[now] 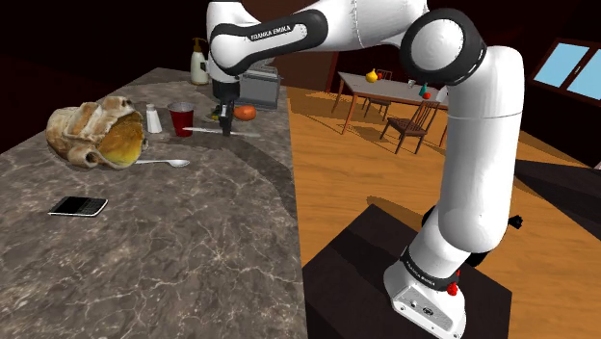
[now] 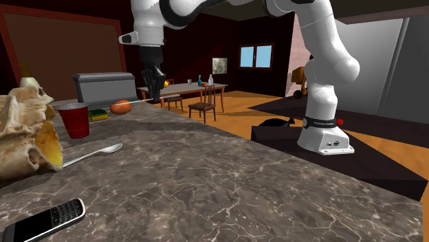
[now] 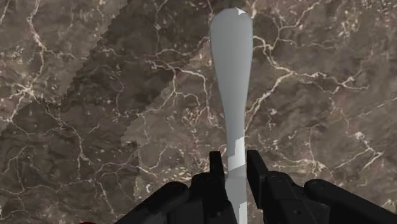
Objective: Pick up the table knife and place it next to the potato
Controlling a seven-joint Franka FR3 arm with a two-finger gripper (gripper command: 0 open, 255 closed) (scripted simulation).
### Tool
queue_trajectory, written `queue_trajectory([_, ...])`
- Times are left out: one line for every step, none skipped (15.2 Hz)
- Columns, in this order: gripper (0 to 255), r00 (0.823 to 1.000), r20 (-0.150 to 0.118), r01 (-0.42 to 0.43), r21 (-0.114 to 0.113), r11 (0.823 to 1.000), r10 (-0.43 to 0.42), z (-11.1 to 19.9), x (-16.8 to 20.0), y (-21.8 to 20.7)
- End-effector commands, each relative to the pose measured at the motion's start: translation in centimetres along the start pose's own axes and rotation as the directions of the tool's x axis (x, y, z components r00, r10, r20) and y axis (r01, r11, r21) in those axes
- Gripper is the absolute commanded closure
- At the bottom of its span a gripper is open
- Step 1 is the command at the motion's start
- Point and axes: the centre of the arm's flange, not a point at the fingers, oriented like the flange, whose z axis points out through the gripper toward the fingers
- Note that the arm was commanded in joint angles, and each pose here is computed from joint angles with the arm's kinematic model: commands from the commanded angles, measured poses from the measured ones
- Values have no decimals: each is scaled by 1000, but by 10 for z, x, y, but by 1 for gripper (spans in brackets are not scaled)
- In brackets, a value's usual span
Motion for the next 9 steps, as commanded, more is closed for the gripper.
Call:
queue_trajectory([255,1000,0,1,0,1000,-1,3,-9,28])
queue_trajectory([255,1000,0,1,0,1000,-1,4,-14,40])
queue_trajectory([255,1000,0,1,0,1000,-1,4,-18,52])
queue_trajectory([255,1000,0,1,0,1000,-1,5,-23,65])
queue_trajectory([255,1000,0,1,0,1000,-1,5,-27,77])
queue_trajectory([255,1000,0,1,0,1000,-1,6,-31,90])
queue_trajectory([255,1000,0,1,0,1000,-1,6,-36,102])
queue_trajectory([255,1000,0,1,0,1000,-1,7,-40,115])
queue_trajectory([255,1000,0,1,0,1000,-1,8,-45,127])
